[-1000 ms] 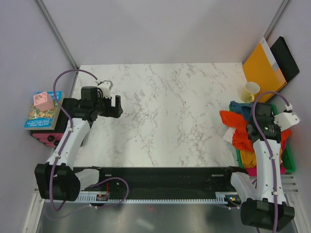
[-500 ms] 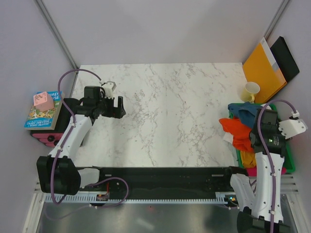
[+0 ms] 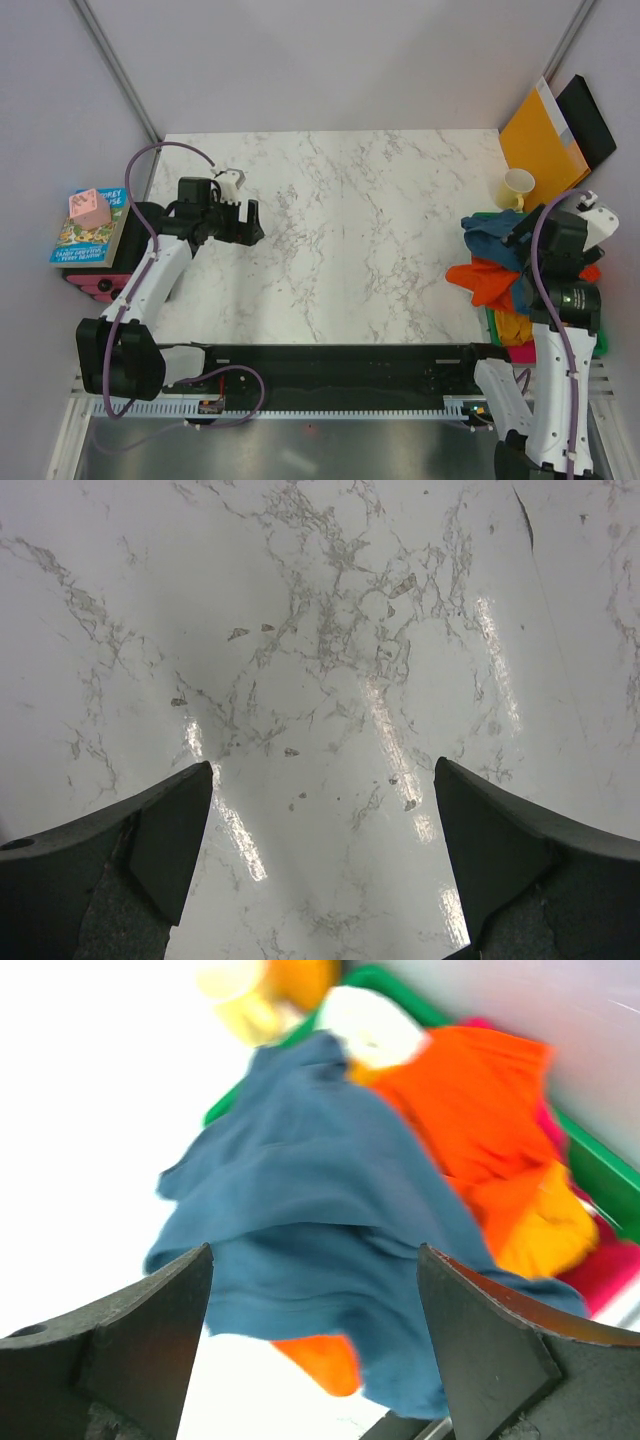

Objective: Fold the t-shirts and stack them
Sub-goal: Grab the tshirt from the pile

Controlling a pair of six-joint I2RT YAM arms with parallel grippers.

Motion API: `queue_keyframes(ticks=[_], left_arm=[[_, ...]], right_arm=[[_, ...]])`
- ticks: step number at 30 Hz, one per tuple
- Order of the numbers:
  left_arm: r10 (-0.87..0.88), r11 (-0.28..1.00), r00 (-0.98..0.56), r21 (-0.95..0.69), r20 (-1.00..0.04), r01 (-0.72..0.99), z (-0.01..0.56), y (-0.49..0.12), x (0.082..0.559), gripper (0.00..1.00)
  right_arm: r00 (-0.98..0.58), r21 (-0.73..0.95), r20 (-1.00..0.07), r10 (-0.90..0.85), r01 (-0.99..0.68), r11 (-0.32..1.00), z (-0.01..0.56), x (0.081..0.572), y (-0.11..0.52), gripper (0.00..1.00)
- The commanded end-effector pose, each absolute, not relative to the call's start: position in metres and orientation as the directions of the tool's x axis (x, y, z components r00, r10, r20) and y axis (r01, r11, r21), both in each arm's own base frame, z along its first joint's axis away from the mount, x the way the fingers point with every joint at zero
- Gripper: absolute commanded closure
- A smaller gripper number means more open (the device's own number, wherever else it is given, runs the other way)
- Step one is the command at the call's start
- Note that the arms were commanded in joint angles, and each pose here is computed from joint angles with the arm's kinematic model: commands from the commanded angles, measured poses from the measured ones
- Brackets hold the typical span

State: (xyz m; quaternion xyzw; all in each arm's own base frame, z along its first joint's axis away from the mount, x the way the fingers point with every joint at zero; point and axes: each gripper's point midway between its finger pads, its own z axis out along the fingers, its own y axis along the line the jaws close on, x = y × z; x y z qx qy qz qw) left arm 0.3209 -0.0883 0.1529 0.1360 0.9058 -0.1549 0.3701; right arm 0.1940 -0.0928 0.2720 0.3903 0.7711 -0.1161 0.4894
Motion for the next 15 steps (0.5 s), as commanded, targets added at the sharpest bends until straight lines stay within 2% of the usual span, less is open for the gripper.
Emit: queue_keyframes(ticks=[1, 4, 8, 15], left_arm=[[0.134, 0.899, -0.644, -0.181, -0.753, 0.399, 0.171, -0.097, 0.329, 0.0], [0.132, 0.899, -0.647, -0.184, -0.751, 0.398, 0.17, -0.098, 0.328, 0.0], [0.14, 0.901, -0.644, -0.172, -0.752, 0.397, 0.168, -0.096, 0.325, 0.0], [0.165, 0.91, -0.64, -0.133, -0.751, 0.392, 0.162, -0.088, 0.316, 0.01]], right_arm=[[-0.347, 0.191, -0.848, 0.4, 0.503, 0.843, 0.286, 0.23, -0.059, 0.1], [-0.429, 0.147, -0.824, 0.371, 0.47, 0.87, 0.27, 0.241, -0.051, 0.12], [-0.51, 0.038, -0.813, 0.28, 0.433, 0.9, 0.26, 0.253, -0.048, 0.2], [-0.57, -0.131, -0.812, 0.128, 0.391, 0.911, 0.267, 0.279, -0.038, 0.19]])
